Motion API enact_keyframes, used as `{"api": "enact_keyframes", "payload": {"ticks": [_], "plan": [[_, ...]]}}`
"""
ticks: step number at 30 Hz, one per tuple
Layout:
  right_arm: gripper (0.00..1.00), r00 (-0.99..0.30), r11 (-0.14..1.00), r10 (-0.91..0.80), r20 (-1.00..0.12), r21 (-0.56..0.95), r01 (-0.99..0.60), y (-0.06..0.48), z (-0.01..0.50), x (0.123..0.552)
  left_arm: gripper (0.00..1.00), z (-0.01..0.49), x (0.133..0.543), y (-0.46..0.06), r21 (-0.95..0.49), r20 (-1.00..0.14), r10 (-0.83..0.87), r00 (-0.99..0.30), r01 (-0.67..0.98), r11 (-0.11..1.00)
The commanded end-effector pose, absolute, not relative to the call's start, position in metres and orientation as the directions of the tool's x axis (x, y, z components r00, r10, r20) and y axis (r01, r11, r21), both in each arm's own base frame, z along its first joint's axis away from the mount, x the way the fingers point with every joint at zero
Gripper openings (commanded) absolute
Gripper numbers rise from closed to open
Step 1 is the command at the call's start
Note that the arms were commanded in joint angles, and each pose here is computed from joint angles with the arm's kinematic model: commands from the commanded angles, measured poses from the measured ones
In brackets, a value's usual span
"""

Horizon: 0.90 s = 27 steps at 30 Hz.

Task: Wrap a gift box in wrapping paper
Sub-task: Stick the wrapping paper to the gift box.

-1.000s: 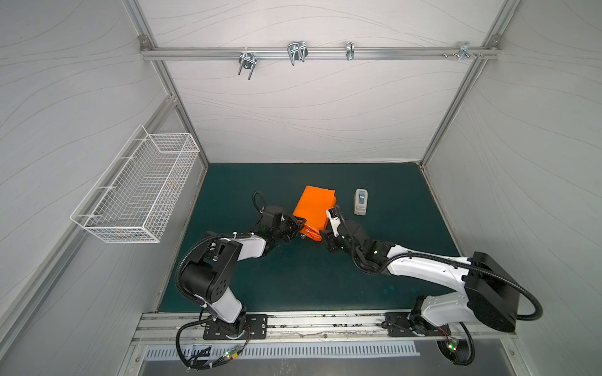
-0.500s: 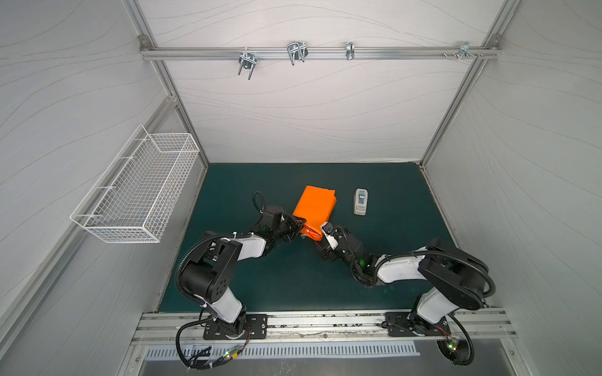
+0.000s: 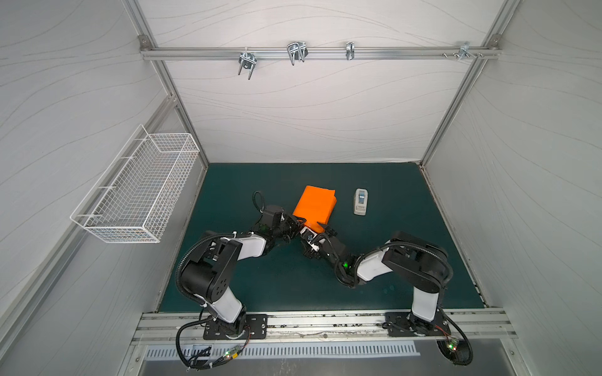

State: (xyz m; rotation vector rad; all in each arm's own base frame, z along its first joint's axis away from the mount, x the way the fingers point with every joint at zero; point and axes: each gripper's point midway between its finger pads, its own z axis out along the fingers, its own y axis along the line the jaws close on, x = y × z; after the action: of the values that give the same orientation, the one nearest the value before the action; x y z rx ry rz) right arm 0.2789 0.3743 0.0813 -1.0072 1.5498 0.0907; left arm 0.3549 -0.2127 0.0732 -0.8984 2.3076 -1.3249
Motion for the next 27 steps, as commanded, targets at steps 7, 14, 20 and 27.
{"api": "enact_keyframes", "payload": {"ticks": [7, 14, 20, 27], "plan": [[0.97, 0.11, 0.641, -0.528, -0.842, -0.481, -0.598, 0.361, 0.089, 0.299, 0.32, 0.059, 0.351, -0.207, -0.824, 0.045, -0.672, -0.739, -0.407, 0.393], [0.86, 0.063, 0.654, -0.496, -0.866, -0.421, -0.629, 0.352, 0.09, 0.303, 0.31, 0.058, 0.349, -0.206, -0.824, 0.044, -0.674, -0.737, -0.408, 0.392], [0.76, 0.029, 0.658, -0.49, -0.871, -0.391, -0.644, 0.347, 0.085, 0.306, 0.32, 0.062, 0.348, -0.205, -0.816, 0.038, -0.672, -0.74, -0.41, 0.406], [0.67, 0.0, 0.661, -0.481, -0.877, -0.363, -0.656, 0.343, 0.082, 0.308, 0.36, 0.08, 0.349, -0.205, -0.824, 0.006, -0.661, -0.75, -0.378, 0.422]]}}
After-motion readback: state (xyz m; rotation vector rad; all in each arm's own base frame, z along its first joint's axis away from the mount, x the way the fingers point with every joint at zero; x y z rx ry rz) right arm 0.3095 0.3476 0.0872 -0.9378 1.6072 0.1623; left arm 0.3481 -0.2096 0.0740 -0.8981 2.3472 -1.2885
